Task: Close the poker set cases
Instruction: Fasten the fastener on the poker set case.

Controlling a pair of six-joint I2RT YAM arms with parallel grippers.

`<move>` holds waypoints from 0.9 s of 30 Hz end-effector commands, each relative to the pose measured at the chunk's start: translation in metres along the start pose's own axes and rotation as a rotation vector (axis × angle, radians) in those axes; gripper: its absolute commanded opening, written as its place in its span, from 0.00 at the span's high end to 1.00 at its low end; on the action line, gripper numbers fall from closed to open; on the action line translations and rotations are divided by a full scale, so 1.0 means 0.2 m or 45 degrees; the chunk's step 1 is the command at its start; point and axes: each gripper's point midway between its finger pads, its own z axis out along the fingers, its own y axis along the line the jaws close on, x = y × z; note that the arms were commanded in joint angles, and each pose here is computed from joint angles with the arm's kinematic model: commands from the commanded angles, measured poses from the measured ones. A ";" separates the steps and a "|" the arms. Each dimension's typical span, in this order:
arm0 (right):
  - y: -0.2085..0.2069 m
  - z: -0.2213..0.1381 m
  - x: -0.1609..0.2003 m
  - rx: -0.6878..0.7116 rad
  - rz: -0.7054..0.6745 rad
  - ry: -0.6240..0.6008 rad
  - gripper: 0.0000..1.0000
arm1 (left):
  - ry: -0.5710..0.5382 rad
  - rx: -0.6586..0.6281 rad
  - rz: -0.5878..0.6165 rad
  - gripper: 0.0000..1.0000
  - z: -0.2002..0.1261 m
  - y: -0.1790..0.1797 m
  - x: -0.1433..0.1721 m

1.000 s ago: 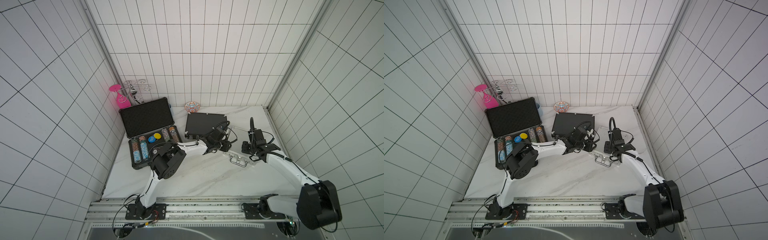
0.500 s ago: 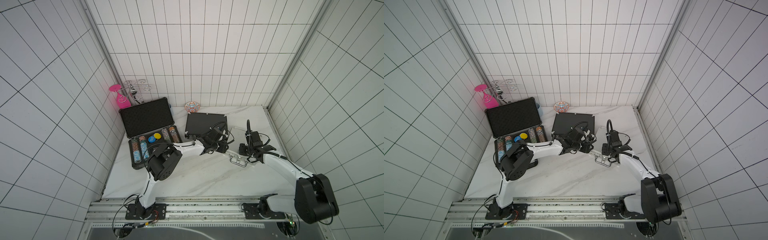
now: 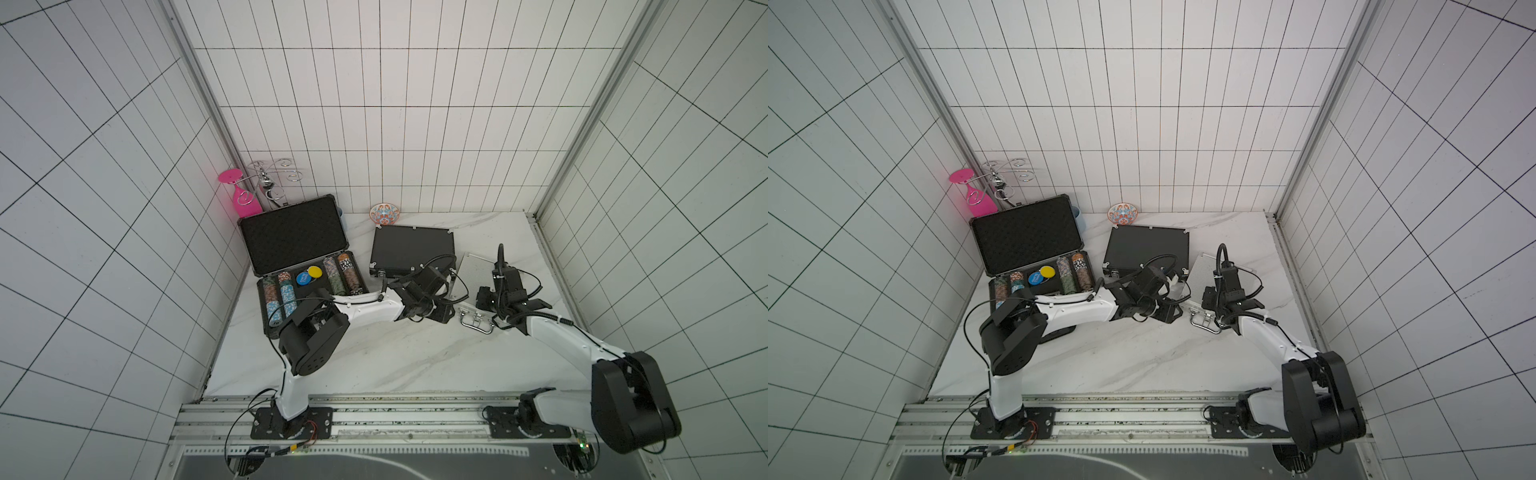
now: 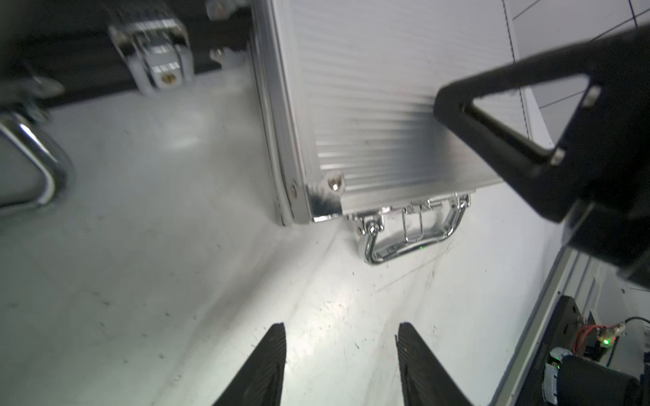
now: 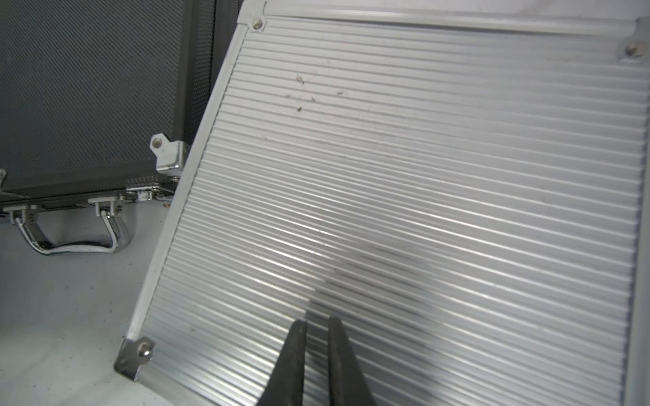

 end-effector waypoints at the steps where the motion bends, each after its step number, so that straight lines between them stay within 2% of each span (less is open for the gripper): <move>1: -0.17 0.02 0.52 0.121 0.058 0.438 0.86 | 0.024 0.074 0.033 0.52 0.06 -0.13 0.03; 7: -0.16 0.00 0.48 0.117 0.085 0.367 0.86 | 0.043 0.010 0.002 0.59 0.21 -0.11 0.04; 11: -0.16 0.00 0.45 0.124 0.091 0.351 0.86 | 0.046 0.110 -0.132 0.62 0.27 -0.13 0.06; 14: -0.16 0.00 0.42 0.131 0.092 0.332 0.86 | -0.062 0.315 -0.252 0.58 0.23 -0.19 0.02; 16: -0.16 0.00 0.39 0.130 0.096 0.319 0.86 | -0.125 0.391 -0.269 0.55 0.18 -0.22 -0.01; 22: -0.17 0.00 0.36 0.120 0.119 0.312 0.86 | -0.187 0.512 -0.244 0.49 0.10 -0.34 -0.10; 27: -0.19 0.00 0.37 0.114 0.136 0.321 0.86 | -0.179 0.567 -0.234 0.44 0.17 -0.38 -0.13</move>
